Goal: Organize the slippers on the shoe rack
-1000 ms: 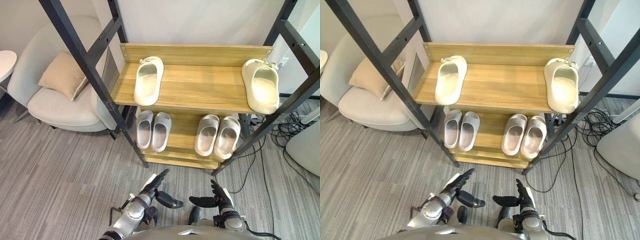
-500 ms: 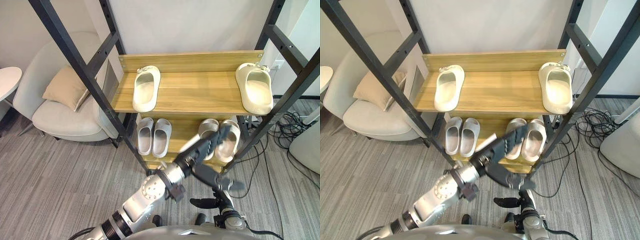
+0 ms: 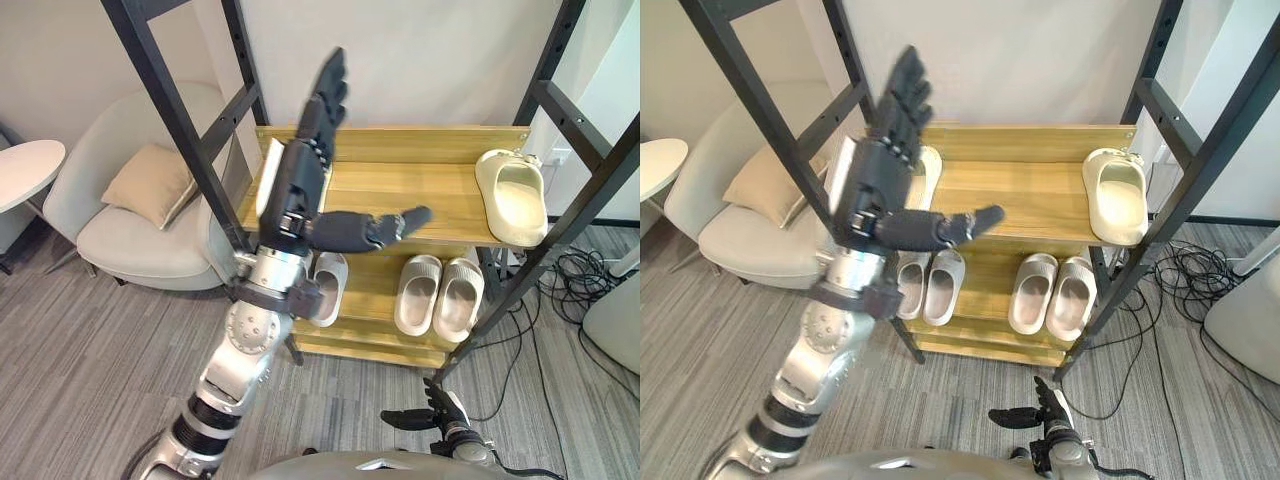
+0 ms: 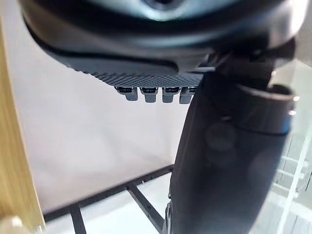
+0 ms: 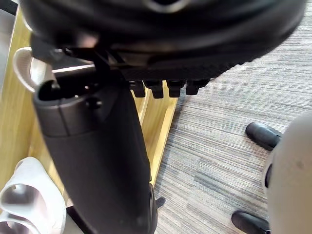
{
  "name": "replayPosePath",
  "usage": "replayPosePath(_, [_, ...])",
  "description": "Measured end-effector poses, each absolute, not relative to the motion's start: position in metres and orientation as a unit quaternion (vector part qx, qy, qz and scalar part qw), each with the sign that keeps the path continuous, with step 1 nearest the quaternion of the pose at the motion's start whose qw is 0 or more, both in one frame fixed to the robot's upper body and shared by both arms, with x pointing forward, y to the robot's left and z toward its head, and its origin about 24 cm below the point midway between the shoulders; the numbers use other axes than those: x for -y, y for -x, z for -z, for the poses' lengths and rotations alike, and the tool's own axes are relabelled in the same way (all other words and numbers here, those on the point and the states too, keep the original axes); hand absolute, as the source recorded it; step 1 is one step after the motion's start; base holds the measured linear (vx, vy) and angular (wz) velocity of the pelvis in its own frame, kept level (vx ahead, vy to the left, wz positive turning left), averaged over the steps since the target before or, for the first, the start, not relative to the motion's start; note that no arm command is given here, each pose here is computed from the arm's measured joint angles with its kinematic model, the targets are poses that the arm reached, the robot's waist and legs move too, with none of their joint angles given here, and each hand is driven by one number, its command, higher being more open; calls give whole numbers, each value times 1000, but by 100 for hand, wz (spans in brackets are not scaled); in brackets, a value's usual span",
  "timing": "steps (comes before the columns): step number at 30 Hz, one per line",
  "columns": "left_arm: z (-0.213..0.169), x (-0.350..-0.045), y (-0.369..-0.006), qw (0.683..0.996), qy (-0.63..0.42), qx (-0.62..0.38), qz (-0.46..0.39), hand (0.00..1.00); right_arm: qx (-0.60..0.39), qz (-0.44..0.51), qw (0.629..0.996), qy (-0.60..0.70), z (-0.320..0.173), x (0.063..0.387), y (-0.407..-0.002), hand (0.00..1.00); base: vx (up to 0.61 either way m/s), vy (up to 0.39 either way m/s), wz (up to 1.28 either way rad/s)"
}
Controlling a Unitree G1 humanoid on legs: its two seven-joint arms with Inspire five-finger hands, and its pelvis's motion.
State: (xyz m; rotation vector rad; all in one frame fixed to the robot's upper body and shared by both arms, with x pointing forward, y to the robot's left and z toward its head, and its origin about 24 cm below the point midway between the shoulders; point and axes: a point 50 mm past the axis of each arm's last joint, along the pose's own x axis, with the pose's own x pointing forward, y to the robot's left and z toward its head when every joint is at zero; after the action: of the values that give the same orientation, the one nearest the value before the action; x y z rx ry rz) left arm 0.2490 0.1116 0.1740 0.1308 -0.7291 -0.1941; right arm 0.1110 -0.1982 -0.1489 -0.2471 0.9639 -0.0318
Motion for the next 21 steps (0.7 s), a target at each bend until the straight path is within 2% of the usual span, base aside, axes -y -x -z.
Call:
replayPosePath(8, [-176, -153, -285, 903, -260, 342, 22, 100, -461, 22, 879, 123, 147, 205, -108, 100, 13, 8, -7])
replayPosePath(14, [-172, -192, -303, 884, -365, 291, -33, 100, -453, 24, 883, 120, 146, 203, -111, 100, 50, 25, -16])
replayPosePath(21, [-162, -214, -310, 862, -442, 242, -58, 100, -453, 38, 884, 110, 145, 205, -109, 100, 14, 35, -12])
